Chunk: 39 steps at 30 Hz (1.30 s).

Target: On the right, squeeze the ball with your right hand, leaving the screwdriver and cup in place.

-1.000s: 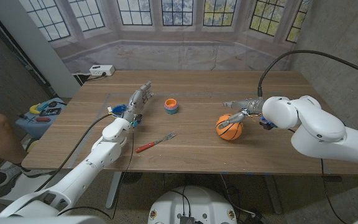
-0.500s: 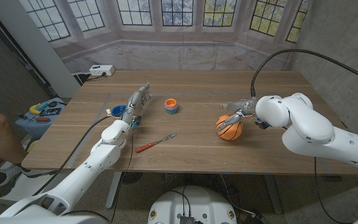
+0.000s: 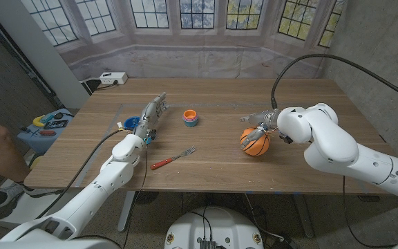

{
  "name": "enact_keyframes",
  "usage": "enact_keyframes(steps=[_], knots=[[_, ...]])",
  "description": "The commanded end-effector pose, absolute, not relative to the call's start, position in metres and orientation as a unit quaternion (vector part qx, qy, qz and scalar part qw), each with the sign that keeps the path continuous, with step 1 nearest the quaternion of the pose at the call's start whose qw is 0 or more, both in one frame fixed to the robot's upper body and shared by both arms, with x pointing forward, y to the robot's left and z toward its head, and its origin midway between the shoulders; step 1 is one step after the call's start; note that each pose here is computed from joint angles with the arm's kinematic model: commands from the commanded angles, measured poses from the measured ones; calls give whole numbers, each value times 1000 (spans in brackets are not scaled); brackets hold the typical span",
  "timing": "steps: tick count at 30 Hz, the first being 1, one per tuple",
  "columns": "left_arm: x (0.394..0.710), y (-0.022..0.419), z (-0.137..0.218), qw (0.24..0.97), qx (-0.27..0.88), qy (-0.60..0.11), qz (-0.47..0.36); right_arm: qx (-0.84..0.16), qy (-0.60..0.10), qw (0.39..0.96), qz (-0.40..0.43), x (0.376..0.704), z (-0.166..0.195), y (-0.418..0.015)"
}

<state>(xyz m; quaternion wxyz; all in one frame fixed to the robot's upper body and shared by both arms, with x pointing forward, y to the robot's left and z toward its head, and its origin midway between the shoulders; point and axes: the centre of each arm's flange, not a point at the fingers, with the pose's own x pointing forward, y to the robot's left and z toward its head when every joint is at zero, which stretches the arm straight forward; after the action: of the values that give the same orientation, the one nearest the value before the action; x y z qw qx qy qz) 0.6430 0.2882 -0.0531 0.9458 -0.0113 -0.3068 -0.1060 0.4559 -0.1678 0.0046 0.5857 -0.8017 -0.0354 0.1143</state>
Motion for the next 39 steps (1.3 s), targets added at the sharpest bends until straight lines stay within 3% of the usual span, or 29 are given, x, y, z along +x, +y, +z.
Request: enact_keyframes(steps=[1,39], knots=[[646,287,-48,944,-6,-310,-110,-815,-30,569,104,460,-1,-165],[654,286,-45,947,0,-300,-115,-828,-46,549,107,477,-19,-171]])
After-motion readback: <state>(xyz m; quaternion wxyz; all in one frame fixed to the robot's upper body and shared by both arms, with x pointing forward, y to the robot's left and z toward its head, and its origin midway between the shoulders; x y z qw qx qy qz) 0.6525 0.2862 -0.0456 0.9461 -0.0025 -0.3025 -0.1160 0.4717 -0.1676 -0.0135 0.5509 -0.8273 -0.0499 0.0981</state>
